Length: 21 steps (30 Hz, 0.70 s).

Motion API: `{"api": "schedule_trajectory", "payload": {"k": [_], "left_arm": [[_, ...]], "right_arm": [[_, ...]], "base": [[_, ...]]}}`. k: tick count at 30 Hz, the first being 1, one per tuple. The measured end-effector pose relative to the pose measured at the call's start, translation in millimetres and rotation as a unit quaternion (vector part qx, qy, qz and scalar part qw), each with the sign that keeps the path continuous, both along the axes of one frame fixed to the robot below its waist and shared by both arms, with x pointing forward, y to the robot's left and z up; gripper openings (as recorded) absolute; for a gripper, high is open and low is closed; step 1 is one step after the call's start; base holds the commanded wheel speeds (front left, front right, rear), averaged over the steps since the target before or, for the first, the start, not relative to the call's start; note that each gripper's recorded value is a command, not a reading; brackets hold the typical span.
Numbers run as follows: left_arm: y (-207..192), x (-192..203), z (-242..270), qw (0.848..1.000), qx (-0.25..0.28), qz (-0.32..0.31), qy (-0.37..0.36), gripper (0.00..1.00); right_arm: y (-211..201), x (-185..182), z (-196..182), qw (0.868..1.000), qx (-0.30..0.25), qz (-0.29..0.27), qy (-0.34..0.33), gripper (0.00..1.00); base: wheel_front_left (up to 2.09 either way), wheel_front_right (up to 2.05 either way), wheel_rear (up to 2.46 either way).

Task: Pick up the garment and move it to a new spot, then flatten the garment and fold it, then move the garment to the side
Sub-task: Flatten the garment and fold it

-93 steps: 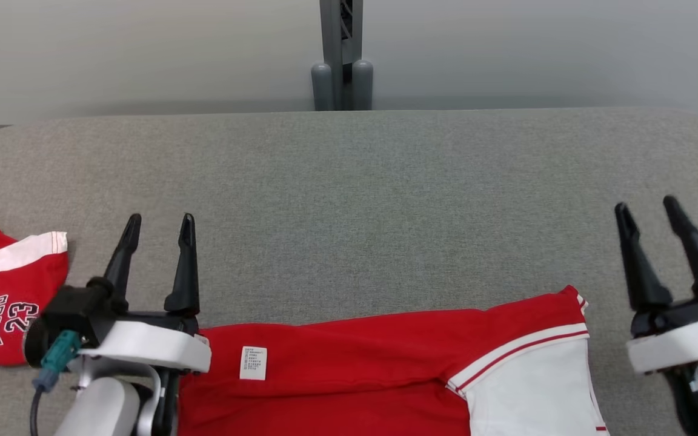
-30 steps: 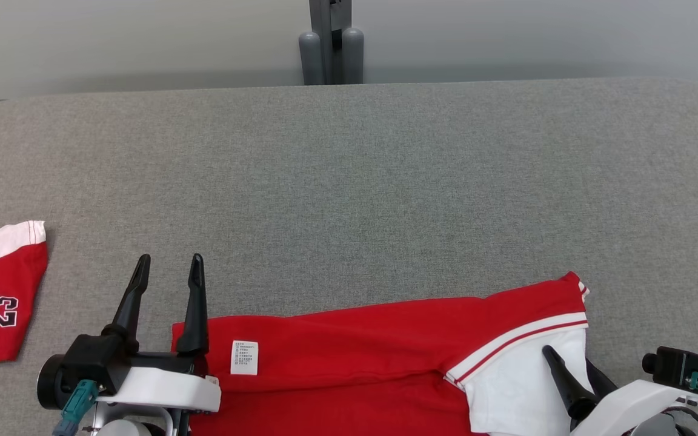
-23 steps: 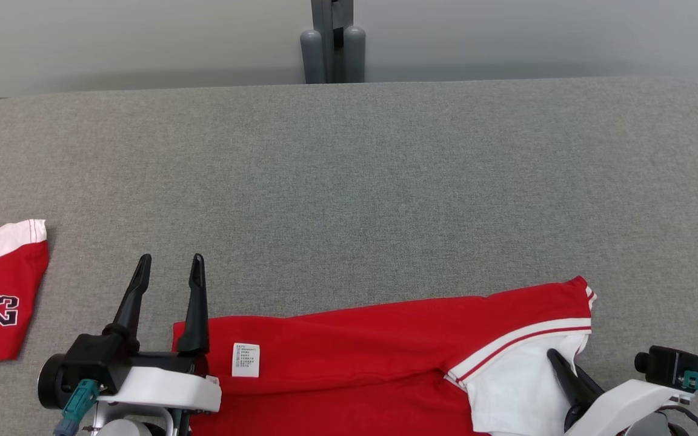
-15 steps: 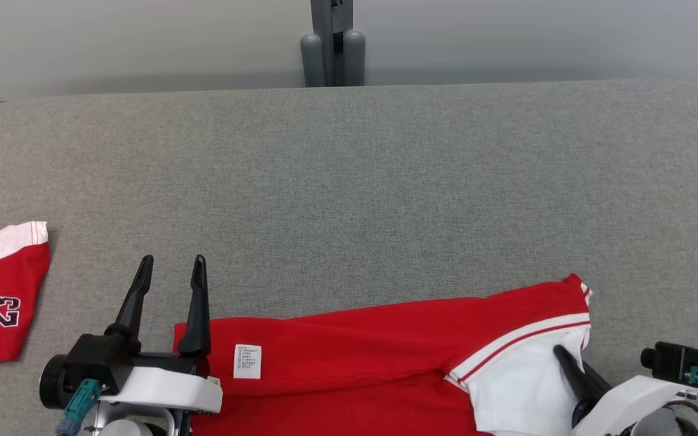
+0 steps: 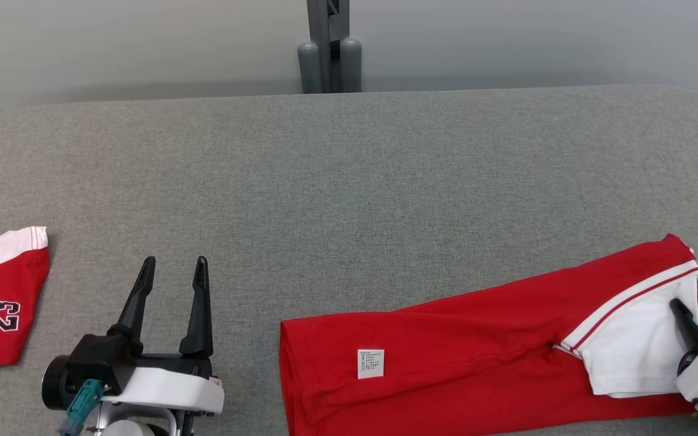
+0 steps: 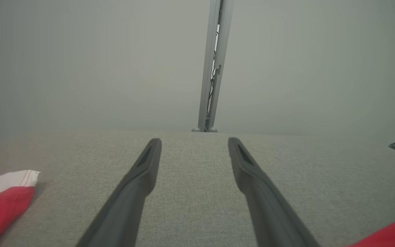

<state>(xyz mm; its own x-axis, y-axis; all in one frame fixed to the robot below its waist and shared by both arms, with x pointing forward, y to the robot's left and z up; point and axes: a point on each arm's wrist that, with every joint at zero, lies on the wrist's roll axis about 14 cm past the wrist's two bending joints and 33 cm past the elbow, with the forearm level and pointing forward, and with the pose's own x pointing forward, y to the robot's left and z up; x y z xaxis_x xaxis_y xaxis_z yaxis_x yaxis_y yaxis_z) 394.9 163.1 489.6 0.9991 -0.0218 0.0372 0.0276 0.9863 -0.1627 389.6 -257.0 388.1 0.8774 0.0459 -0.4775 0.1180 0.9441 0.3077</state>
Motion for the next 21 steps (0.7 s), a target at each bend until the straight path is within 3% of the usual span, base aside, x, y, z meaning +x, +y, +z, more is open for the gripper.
{"api": "schedule_trajectory", "payload": {"k": [8, 21], "left_arm": [[0.4, -1.6, 1.5, 1.0, -0.004, 0.003, -0.001, 1.0], [-14.1, -3.2, 5.0, 1.0, -0.011, -0.017, -0.005, 1.0]], "right_arm": [[22.3, 3.7, 16.1, 0.999, 0.027, 0.038, -0.005, 0.0], [97.6, -30.5, 64.0, 0.974, 0.194, 0.117, -0.011, 0.0]], "base": [[0.0, 0.0, 0.0], [0.0, 0.0, 0.0]]}}
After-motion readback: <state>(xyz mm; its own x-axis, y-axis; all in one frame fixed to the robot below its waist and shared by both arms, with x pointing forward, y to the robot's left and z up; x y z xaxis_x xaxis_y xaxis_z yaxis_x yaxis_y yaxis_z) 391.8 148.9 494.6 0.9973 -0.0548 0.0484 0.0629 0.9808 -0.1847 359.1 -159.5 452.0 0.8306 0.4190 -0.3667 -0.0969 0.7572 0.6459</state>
